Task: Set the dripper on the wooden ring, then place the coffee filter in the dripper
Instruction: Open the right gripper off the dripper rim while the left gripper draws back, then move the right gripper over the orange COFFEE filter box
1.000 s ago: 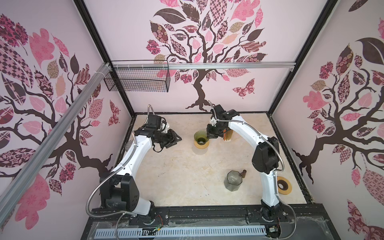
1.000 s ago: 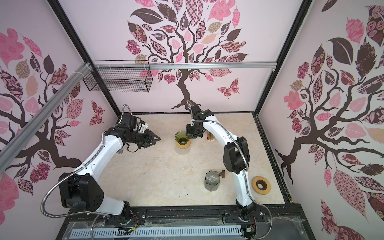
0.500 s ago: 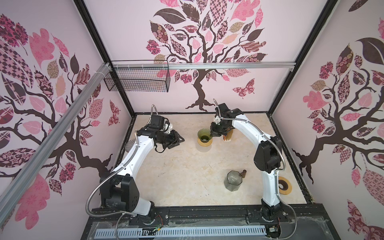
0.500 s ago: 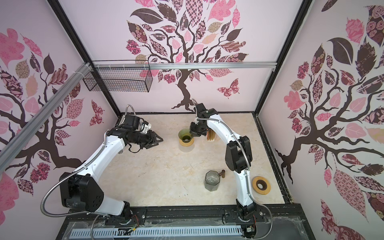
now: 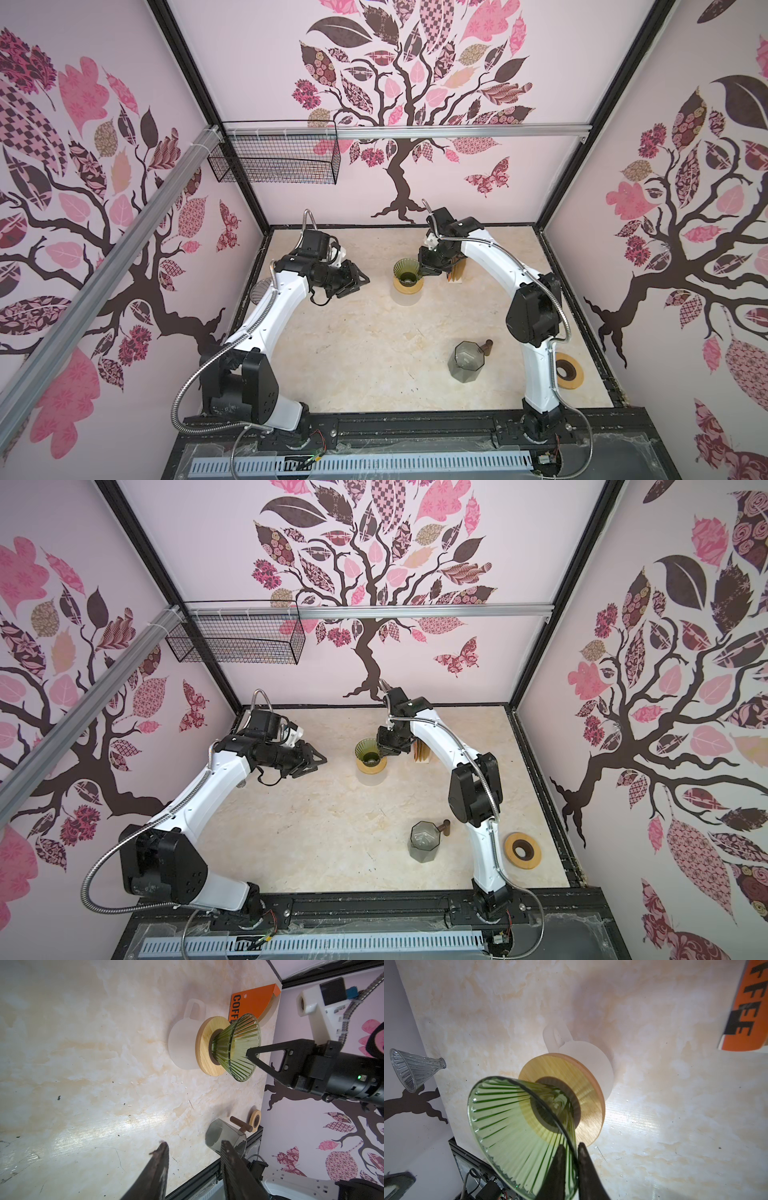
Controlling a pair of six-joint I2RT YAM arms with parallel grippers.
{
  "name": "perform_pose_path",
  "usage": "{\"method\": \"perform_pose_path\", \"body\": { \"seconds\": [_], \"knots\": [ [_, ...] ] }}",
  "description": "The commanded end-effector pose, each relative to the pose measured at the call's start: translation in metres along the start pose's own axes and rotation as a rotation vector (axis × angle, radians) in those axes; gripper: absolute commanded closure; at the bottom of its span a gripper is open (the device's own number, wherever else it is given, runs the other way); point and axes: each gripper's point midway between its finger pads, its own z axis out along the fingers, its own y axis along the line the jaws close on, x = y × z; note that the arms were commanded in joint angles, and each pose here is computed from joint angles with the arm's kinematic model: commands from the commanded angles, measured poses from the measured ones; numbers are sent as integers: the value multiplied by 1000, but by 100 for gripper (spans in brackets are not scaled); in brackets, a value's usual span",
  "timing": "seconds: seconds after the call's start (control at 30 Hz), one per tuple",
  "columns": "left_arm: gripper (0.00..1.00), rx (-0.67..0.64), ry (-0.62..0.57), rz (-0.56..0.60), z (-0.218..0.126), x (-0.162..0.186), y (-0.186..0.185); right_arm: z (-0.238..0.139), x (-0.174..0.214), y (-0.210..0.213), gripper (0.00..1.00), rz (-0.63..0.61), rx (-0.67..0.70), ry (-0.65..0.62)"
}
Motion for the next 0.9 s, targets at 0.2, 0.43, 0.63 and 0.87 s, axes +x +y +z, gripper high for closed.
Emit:
{"method": "perform_pose_path", "body": {
  "seconds": [0.2,0.43,0.63,0.87],
  "knots": [
    [56,13,-19,33,-3,-7,-10,-19,-10,10,77,-26,10,-32],
    [52,19,-27,48,-7,-7,-14,-43,-21,14,70,-39,26,-94],
    [40,46,-44,94,-15,-1,-25,-82,-48,-1,71,-15,42,-223],
    [15,97,-66,198,-26,15,-54,-102,-83,-51,69,94,94,-327]
  ]
}}
